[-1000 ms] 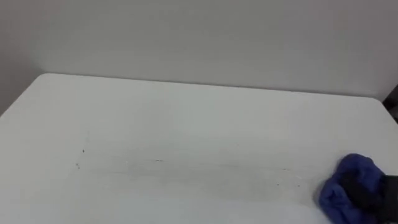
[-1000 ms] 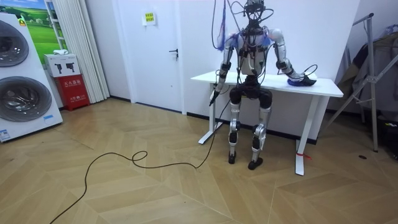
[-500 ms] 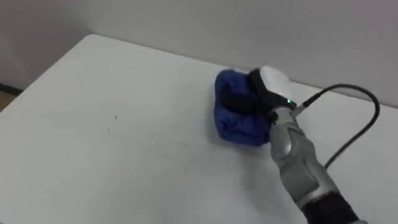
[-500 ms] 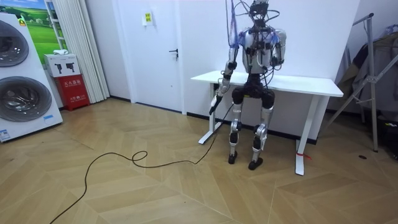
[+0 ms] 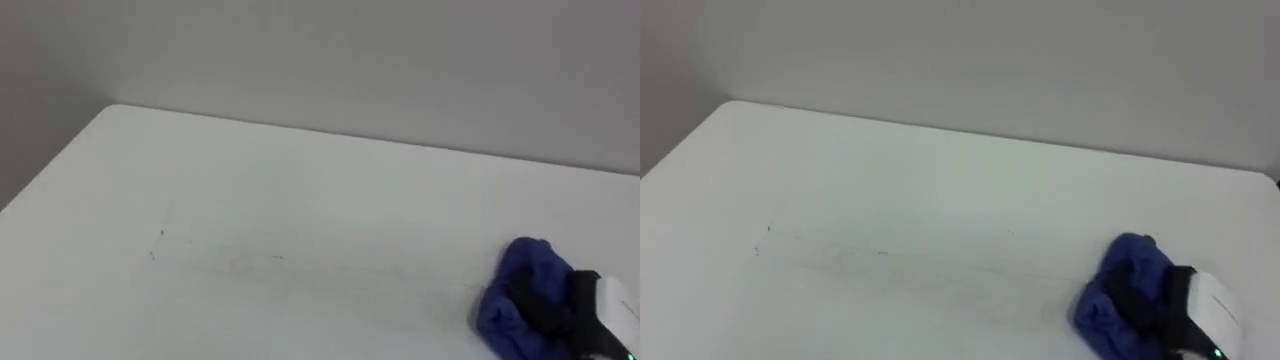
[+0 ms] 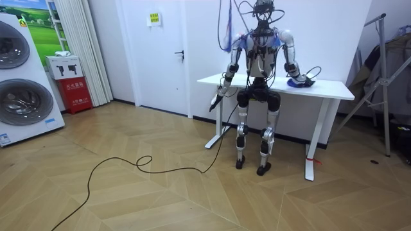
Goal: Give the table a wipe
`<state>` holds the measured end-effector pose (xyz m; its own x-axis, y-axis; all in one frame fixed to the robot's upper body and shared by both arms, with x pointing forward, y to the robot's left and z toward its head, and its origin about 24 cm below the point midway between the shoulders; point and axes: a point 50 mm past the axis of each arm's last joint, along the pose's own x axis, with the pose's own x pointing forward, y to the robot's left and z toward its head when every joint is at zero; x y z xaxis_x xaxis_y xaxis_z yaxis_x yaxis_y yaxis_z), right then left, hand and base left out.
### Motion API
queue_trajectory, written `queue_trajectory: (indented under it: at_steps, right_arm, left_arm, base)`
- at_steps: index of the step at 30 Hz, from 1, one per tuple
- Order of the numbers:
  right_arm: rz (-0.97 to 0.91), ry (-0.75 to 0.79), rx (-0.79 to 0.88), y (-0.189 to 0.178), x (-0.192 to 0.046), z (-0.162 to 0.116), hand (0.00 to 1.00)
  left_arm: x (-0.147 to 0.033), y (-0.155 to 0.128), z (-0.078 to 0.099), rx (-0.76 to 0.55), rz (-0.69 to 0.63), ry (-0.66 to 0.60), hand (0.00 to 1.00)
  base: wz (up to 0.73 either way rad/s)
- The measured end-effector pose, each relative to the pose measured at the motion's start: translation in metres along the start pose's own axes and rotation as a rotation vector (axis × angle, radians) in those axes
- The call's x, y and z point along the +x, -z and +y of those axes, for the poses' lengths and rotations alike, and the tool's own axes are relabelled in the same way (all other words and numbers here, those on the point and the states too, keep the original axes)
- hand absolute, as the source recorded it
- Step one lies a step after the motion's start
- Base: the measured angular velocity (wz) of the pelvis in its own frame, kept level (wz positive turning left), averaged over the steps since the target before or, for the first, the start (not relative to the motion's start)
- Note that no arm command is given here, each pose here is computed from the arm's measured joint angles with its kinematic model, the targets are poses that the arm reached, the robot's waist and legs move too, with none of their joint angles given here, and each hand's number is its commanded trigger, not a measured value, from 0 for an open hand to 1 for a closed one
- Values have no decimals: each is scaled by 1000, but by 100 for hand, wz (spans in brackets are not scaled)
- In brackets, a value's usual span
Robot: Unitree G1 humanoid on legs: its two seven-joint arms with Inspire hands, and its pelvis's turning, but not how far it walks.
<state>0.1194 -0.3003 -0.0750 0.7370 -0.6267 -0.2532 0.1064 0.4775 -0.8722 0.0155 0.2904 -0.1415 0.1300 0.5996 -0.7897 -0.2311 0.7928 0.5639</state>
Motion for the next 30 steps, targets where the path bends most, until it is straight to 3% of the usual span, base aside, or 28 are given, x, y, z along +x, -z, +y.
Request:
queue_trajectory:
  at_steps: [5, 8, 11, 13, 14, 15, 17, 20, 30]
  right_arm:
    - [2, -14, 7, -15, 11, 1, 100]
    - [3, -50, 20, -39, 18, 6, 100]
    - [-121, -134, -38, -88, 20, 15, 100]
    - [-325, -207, -70, -152, 12, 25, 100]
    - [-379, -228, -79, -167, 9, 28, 100]
    - [-466, -271, -96, -191, 3, 34, 72]
    - [-547, -320, -124, -213, -6, 39, 0]
    - [-636, -324, -155, -235, -10, 37, 0]
    - [-634, -365, -164, -217, -14, 45, 0]
  left_arm:
    - [-1, -15, -11, -3, -46, 31, 0]
    - [-4, -23, -27, -11, -56, 74, 0]
    - [-6, -26, -42, 30, -50, 115, 0]
    - [-9, -31, -51, 45, -54, 138, 0]
    - [-10, -33, -54, 40, -57, 144, 0]
    - [-11, -39, -58, 32, -69, 156, 0]
    - [-13, -41, -62, 30, -76, 170, 0]
    - [-16, -42, -70, 0, -68, 196, 0]
    - [-20, -52, -74, -8, -118, 233, 0]
  base:
    - [-17]
    - [-42]
    - [-40]
    - [3]
    - [13]
    - [33]
    - [37]
    - [23]
    - [1]
